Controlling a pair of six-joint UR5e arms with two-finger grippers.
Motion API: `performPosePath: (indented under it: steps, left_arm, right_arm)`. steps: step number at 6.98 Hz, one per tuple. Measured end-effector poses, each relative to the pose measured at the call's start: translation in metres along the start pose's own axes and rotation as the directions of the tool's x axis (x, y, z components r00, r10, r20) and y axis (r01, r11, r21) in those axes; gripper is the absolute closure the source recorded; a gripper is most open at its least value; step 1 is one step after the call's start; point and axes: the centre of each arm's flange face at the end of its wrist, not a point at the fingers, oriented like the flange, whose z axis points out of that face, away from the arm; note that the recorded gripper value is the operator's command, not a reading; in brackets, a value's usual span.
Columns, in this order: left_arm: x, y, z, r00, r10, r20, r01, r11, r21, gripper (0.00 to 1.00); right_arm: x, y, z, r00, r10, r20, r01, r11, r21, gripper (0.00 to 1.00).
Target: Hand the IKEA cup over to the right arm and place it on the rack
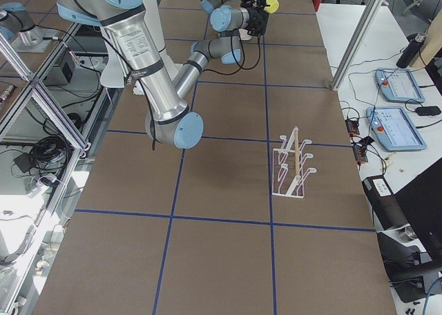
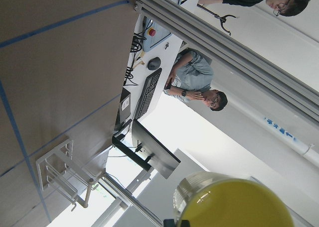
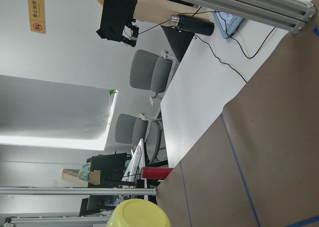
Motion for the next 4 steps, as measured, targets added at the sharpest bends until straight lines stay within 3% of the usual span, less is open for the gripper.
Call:
performPosePath:
  steps: [2,4]
  left_arm:
    - [-0.017,0.024,0.02,0.996,-0.077,-0.034,0.075,0.996,-0.052,1.0]
    - [-0.025,0.035,0.029,0.995,-0.097,-0.035,0.094,0.993,-0.07,1.0]
  right_arm:
    - [-0.008,0.011,0.004,0.999,0.042,0.024,-0.042,0.999,-0.008,0.0]
    - [-0.011,0.019,0.006,0.998,0.063,0.03,-0.062,0.998,-0.022,0.0]
